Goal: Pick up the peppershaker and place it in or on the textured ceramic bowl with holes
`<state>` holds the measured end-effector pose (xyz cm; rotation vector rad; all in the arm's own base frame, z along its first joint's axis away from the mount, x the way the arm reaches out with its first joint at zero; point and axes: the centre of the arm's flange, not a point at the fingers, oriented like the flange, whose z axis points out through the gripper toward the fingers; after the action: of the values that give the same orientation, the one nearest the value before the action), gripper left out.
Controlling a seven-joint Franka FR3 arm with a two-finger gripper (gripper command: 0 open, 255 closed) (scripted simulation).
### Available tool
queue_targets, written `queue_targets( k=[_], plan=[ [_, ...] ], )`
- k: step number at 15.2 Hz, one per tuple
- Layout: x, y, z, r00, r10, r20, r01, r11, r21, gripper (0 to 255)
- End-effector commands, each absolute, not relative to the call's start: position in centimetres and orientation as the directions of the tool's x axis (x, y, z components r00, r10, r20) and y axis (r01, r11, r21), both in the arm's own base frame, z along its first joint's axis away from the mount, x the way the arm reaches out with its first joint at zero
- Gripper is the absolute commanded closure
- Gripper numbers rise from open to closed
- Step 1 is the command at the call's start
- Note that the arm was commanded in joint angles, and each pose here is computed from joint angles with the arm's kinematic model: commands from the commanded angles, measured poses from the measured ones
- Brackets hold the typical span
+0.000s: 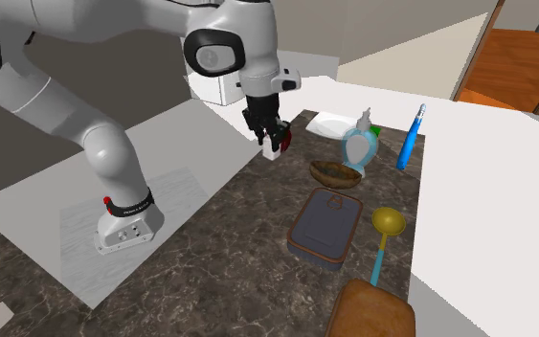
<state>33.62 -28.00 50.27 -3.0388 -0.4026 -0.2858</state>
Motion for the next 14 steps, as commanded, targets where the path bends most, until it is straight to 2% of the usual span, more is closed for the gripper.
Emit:
queue_targets(
  k=[1,14],
  plan=[
    [36.1,-28.7,50.3,0.949,0.252,0.191,0.264,-0.964,-0.037,255],
    [52.6,-33.5,50.7,0.949,0.252,0.191,0.263,-0.964,-0.037,255]
  ],
)
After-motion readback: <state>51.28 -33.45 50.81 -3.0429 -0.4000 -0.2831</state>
